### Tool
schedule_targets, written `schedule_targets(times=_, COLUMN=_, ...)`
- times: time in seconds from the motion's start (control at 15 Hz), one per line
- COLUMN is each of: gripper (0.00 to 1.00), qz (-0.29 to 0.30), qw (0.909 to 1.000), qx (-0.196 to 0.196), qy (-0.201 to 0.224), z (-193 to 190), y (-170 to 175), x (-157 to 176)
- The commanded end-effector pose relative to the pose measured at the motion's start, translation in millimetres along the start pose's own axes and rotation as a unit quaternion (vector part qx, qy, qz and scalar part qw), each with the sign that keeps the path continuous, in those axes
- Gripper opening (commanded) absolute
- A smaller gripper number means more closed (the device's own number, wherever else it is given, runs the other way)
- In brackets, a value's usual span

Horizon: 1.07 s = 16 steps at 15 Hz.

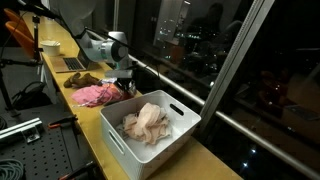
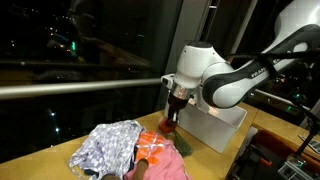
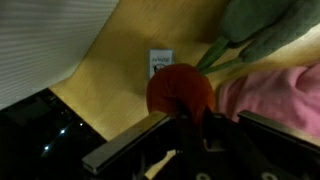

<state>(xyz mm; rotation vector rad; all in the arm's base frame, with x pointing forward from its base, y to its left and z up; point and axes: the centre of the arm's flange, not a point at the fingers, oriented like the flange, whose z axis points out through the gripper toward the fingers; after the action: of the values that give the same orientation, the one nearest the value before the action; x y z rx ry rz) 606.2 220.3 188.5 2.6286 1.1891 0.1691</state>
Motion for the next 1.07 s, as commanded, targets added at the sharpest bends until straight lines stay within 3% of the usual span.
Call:
schedule_targets(times=0.0, gripper=0.03, qz=-0.006, qw=0.9986, qx=-0.051, qy=0.011, z=-71.8, y=18.3, x=6.5)
schedule_targets(times=0.27, gripper=0.03, qz=0.018, qw=0.9925, qx=-0.12, qy=0.014, z=-149.6, y=69.8, x=-25.5)
schedule_targets(times=0.53, gripper=0.03, qz=0.071, qw=0.9821, qx=-0.174, qy=0.009, z=-208.6, y=124.4, x=-89.9)
schedule_targets(times=0.87, gripper=0.03, qz=0.119, qw=0.9756, qx=-0.184, qy=-0.007, z=-203.5, y=146.6, x=-151.6)
schedule_targets(times=0.93, gripper=0.36, qz=0.125, qw=0.9754, qx=-0.181, qy=-0.012, z=-195.6, y=145.3, x=-159.3)
schedule_targets(times=1.0, gripper=0.38, qz=0.13, qw=0.9752, qx=-0.178, qy=-0.019, z=-188.7, y=143.6, x=-165.4)
